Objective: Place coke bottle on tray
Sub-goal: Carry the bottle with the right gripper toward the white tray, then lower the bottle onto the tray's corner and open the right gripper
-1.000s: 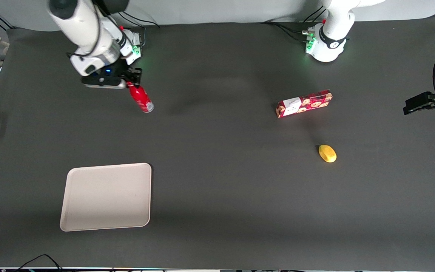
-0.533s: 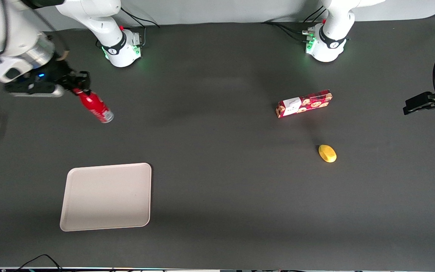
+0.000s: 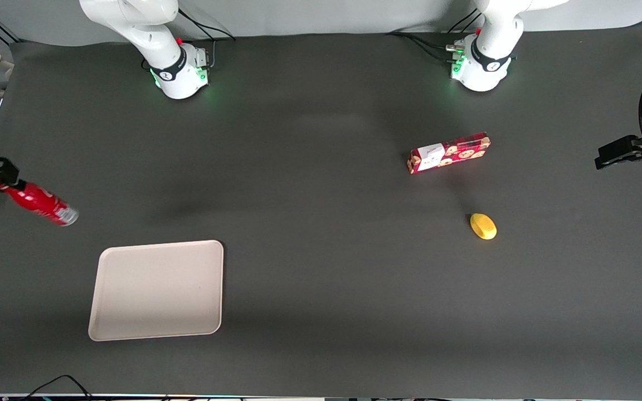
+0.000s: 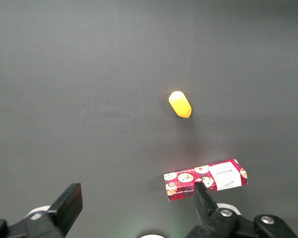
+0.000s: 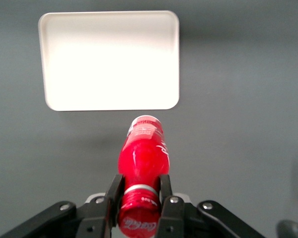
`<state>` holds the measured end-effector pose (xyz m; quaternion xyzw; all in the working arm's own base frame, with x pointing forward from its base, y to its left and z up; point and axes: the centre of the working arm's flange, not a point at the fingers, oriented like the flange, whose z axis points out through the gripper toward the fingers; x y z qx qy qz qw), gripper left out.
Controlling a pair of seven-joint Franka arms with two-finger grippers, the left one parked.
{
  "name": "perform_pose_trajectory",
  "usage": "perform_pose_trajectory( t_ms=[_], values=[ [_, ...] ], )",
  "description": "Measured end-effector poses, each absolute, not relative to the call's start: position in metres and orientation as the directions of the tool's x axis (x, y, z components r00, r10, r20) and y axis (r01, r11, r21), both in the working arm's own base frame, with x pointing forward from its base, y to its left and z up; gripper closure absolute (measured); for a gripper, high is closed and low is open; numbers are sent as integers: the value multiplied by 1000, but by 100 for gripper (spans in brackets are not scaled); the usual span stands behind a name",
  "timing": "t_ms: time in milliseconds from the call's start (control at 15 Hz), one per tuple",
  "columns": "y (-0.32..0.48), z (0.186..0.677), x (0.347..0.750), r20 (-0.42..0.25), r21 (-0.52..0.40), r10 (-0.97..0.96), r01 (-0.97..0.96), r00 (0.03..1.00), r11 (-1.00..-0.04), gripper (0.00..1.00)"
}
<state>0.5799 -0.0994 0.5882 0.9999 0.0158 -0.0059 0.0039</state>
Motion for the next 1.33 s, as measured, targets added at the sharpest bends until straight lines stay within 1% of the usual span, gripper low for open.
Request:
perform_pose_trajectory(
  t_ms=[133,267,333,400,533,733,933,1333],
  values=[
    [-127,575,598,-9,27,55,56,998,-998,66],
    [-153,557,619,51,48,75,72,996,-996,66],
    [-159,544,630,77,45,77,74,994,-996,66],
    [-161,529,640,92,41,76,73,993,-996,66],
    [-161,495,659,101,30,75,72,992,-997,66],
    [-158,442,681,94,-1,100,100,991,-995,66],
    [-156,400,700,75,9,125,124,989,-992,66],
    [-146,334,730,23,20,160,159,987,-987,66]
  ],
)
